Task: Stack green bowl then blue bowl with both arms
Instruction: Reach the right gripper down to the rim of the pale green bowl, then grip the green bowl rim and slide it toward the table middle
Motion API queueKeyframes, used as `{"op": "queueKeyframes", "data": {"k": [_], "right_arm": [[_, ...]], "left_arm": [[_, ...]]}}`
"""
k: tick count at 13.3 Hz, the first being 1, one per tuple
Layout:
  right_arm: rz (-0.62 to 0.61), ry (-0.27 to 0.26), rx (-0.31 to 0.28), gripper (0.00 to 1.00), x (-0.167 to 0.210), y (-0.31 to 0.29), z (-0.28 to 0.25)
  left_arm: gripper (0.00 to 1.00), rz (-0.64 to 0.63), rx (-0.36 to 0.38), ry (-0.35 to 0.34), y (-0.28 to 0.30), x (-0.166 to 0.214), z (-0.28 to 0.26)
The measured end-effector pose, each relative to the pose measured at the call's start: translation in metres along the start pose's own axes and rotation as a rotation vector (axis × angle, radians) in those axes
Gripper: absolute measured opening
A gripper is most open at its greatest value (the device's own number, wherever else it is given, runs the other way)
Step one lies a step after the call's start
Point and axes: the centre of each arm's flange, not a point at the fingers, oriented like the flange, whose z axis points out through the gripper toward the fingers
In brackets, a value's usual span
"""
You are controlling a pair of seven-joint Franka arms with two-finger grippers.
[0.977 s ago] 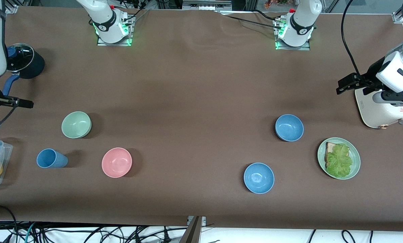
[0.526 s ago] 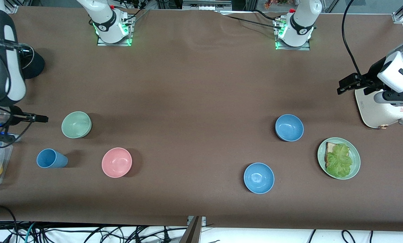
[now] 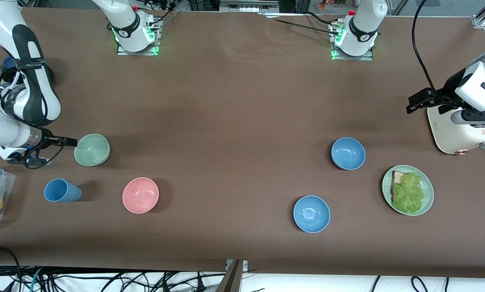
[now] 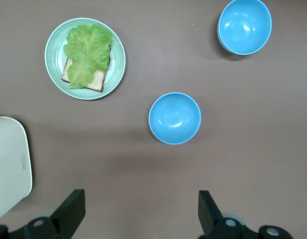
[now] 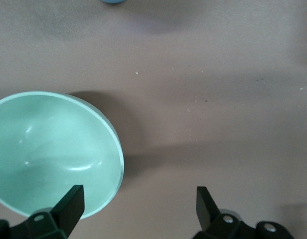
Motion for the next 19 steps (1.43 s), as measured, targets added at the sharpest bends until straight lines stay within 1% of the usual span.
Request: {"op": "queueKeyframes", "data": {"k": [6, 8, 10, 11, 12, 14, 15, 16, 19], "right_arm": [[-0.029, 0.038, -0.005, 0.99, -0.005, -0.007, 0.040], [-0.034, 0.046, -0.007, 0.96, -0.003, -0.007, 0.045], [-0.039, 0.054, -0.007, 0.72, -0.002, -0.010, 0.045], [-0.045, 0.057, -0.005, 0.57, -0.001, -0.014, 0.045], [-0.051, 0.059, -0.004, 0.47, 0.000, -0.017, 0.044], [-0.059, 0.063, -0.001, 0.23, 0.002, -0.022, 0.042], [-0.061, 0.066, 0.000, 0.13, 0.003, -0.024, 0.041], [-0.061, 0.071, 0.005, 0.07, 0.004, -0.026, 0.036], [-0.059, 0.079, 0.011, 0.06, 0.004, -0.027, 0.029]], "left_arm": [[1.00, 0.000, 0.000, 0.000, 0.000, 0.000, 0.000], [1.00, 0.000, 0.000, 0.000, 0.000, 0.000, 0.000], [1.00, 0.000, 0.000, 0.000, 0.000, 0.000, 0.000], [1.00, 0.000, 0.000, 0.000, 0.000, 0.000, 0.000], [1.00, 0.000, 0.000, 0.000, 0.000, 0.000, 0.000], [1.00, -0.001, 0.000, 0.000, -0.001, 0.000, 0.000], [1.00, -0.001, 0.000, 0.000, -0.001, 0.000, 0.000], [1.00, -0.001, 0.000, 0.000, -0.001, 0.000, 0.000], [1.00, -0.001, 0.000, 0.000, -0.001, 0.000, 0.000]]}}
